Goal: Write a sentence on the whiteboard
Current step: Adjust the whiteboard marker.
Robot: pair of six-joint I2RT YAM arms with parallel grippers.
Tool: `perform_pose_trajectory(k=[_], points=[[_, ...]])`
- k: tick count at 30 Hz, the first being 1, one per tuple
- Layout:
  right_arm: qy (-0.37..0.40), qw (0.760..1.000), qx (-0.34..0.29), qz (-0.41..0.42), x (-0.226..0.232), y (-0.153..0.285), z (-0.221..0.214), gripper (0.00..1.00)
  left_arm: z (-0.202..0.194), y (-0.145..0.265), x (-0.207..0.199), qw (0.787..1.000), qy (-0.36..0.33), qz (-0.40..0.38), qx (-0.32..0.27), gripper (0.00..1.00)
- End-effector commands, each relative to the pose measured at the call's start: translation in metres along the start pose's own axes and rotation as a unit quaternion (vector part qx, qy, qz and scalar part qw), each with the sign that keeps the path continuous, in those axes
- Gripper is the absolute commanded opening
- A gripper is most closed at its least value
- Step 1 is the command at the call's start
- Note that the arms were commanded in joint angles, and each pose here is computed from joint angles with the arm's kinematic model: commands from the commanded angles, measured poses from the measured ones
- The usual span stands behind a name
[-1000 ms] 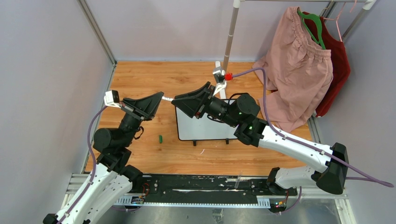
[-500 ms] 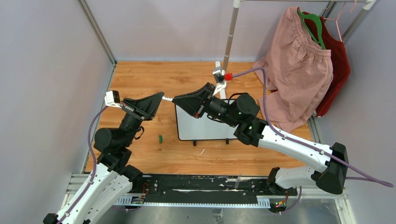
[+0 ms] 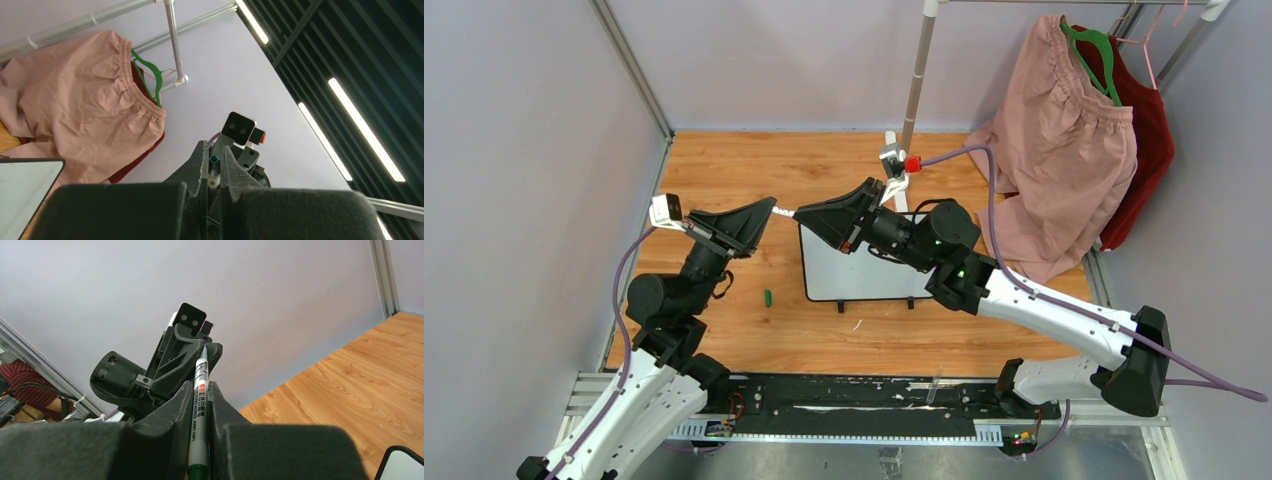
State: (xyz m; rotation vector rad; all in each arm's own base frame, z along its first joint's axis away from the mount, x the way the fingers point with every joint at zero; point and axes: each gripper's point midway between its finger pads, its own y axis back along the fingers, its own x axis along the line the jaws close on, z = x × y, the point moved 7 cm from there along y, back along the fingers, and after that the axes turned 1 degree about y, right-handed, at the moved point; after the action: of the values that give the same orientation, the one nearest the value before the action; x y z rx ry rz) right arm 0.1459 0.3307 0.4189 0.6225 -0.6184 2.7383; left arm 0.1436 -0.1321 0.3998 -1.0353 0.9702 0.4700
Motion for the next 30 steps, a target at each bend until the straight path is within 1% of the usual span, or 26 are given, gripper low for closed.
perform_pose_trajectory(k=[1, 3, 4, 8, 10, 11, 13, 19, 20, 30], points=[[0.007, 1.000, -0.008, 0.027, 0.0140, 0.0020, 0.0121, 0.15, -0.0008, -0.0003, -0.0035, 1.000, -0.009, -0.013, 0.001, 0.00], [0.008, 1.000, -0.011, 0.028, 0.0141, 0.0021, 0.0132, 0.24, -0.0007, -0.0001, -0.0035, 1.000, -0.009, -0.013, 0.000, 0.00], [0.008, 0.999, -0.014, 0.028, 0.0146, 0.0019, 0.0141, 0.26, -0.0007, -0.0002, -0.0027, 1.000, -0.008, -0.011, 0.000, 0.00], [0.009, 0.999, -0.015, 0.029, 0.0150, 0.0012, 0.0148, 0.32, -0.0004, 0.0000, -0.0026, 1.000, -0.005, -0.011, -0.002, 0.00], [0.009, 0.999, -0.016, 0.029, 0.0148, 0.0010, 0.0151, 0.33, -0.0004, -0.0002, -0.0031, 1.000, -0.005, -0.011, -0.002, 0.00], [0.009, 0.999, -0.015, 0.029, 0.0150, 0.0007, 0.0150, 0.32, -0.0004, -0.0002, -0.0038, 1.000, -0.005, -0.012, -0.001, 0.00], [0.009, 0.999, -0.015, 0.029, 0.0149, 0.0003, 0.0149, 0.27, -0.0011, -0.0005, -0.0030, 1.000, -0.004, -0.011, 0.002, 0.00], [0.012, 0.999, -0.023, 0.025, 0.0140, 0.0011, 0.0166, 0.01, -0.0021, -0.0006, -0.0017, 1.000, -0.002, -0.009, 0.006, 0.00], [0.013, 0.999, -0.024, 0.025, 0.0137, 0.0012, 0.0166, 0.00, -0.0023, -0.0005, -0.0011, 1.000, -0.002, -0.009, 0.007, 0.00], [0.029, 0.999, -0.036, 0.024, 0.0132, 0.0068, 0.0188, 0.00, -0.0023, 0.0033, 0.0056, 1.000, -0.004, -0.003, 0.001, 0.00]])
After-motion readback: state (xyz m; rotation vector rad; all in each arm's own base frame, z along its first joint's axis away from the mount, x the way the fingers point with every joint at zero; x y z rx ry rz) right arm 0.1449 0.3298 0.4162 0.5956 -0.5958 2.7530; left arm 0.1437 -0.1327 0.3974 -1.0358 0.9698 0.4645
